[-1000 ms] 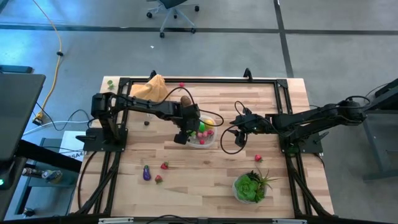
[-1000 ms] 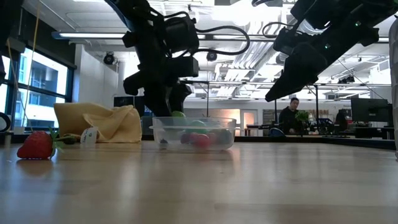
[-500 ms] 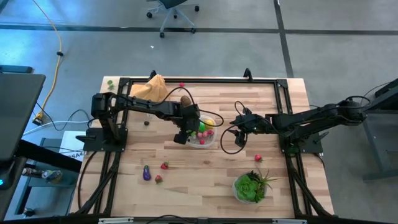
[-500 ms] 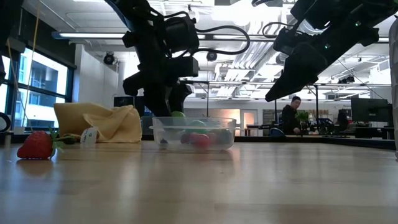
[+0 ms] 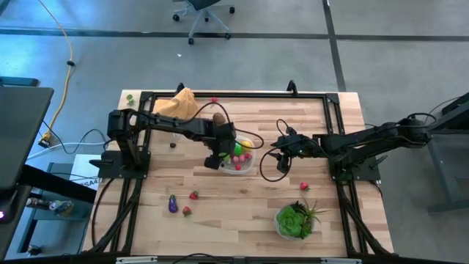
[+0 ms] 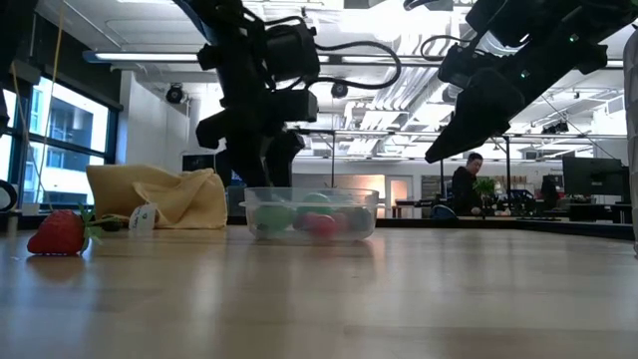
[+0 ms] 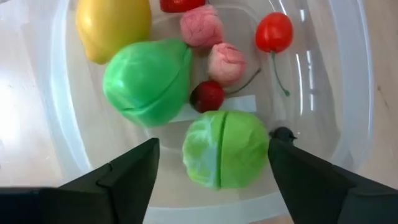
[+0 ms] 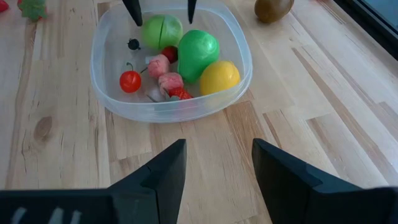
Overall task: Pick and placing Produce into tupperware
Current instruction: Put the cabbage into the transparent bin, then put the kiwi into the transparent bin
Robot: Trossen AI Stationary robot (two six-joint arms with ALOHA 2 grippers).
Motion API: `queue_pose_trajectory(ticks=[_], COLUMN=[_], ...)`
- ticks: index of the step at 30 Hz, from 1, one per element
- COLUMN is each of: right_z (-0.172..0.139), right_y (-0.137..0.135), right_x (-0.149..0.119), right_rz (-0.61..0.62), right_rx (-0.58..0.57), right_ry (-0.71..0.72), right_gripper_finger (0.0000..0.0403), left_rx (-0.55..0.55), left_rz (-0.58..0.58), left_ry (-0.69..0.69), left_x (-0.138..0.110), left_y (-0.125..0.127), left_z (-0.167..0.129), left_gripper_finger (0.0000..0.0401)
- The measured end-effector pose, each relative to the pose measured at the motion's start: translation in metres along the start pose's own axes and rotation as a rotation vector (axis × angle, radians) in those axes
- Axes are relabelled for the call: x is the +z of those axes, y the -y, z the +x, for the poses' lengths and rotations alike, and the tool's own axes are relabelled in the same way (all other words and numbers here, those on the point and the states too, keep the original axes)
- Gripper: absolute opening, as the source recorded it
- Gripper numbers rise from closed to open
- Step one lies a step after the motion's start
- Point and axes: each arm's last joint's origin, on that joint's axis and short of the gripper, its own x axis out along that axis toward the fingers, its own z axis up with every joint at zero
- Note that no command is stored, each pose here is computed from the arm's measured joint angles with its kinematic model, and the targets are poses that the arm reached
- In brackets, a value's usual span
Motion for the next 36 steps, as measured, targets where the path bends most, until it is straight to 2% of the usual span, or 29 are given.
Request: queue_pose_trajectory(ticks=[9, 22, 26, 30, 36], right_z=[0.000, 0.000, 0.000, 0.000, 0.000], right_y=[0.000, 0.000, 0.000, 0.000, 0.000], right_x=[0.000, 0.000, 0.000, 0.000, 0.000], right_rz=[0.000, 0.000, 0.000, 0.000, 0.000], right_rx=[0.000, 0.000, 0.000, 0.000, 0.000], right_ry=[0.000, 0.000, 0.000, 0.000, 0.000], right_gripper_finger=[0.0176, 0.0176, 0.0176, 0.0176, 0.0176], left_rx=[-0.004, 0.100, 0.181, 0.203, 0.191], left_rz=[0.006, 0.069, 0.070, 0.086, 0.053], left_ry=[0.009, -0.101, -0.216, -0.360, -0.412], left_x=[0.015, 0.041, 0.034, 0.017, -0.011], left_y=[-0.006, -0.019, -0.024, -0.034, -0.067], left_z=[-0.019, -0.081, -0.090, -0.091, -0.089], left_gripper_finger=[0.0331, 0.0304, 0.0299, 0.0299, 0.0299])
